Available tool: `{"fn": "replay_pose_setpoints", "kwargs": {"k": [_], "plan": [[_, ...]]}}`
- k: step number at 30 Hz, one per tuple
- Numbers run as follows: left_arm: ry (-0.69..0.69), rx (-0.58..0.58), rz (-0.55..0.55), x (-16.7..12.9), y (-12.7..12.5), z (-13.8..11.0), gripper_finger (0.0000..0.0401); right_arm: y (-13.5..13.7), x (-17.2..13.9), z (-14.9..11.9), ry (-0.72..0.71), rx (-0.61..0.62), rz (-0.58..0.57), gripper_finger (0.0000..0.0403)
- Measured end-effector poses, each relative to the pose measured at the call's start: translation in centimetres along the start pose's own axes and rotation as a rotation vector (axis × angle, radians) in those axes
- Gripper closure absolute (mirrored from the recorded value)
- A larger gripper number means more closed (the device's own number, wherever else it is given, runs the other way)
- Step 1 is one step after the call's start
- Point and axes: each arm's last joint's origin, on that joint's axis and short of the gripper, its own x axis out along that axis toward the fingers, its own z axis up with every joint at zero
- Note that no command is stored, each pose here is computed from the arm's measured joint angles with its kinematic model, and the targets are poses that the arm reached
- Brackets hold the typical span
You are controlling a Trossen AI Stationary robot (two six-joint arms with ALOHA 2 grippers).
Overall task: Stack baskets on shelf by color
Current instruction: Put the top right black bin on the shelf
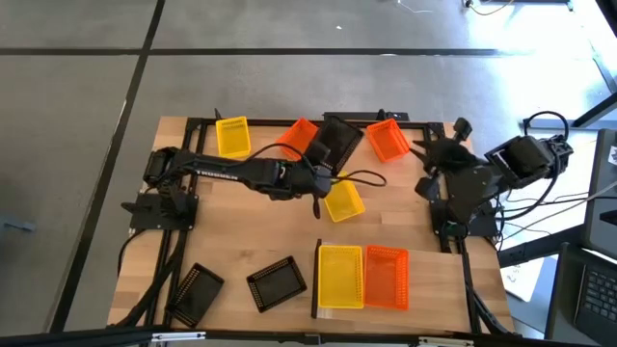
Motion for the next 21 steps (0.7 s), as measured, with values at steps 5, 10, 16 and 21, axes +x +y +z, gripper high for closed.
{"fn": "replay_pose_setpoints", "kwargs": {"k": [5, 10, 16, 21], "plan": [[-0.029, 0.076, 0.050, -0.2, 0.6, 0.5, 0.0401, 1.0, 1.4, 1.1, 0.025, -0.058, 0.038, 0.0322], [-0.025, 0.124, 0.096, -0.5, 0.9, 0.9, 0.0401, 1.7, 2.9, 2.5, -0.011, -0.036, 0.023, 0.0322], [-0.036, 0.172, 0.100, -1.0, 0.7, 1.2, 0.0401, 1.7, 4.9, 3.5, 0.013, -0.025, 0.067, 0.0322], [-0.038, 0.174, 0.103, -1.1, 0.6, 1.4, 0.0401, 1.7, 6.6, 3.6, 0.064, -0.069, 0.082, 0.0322]]}}
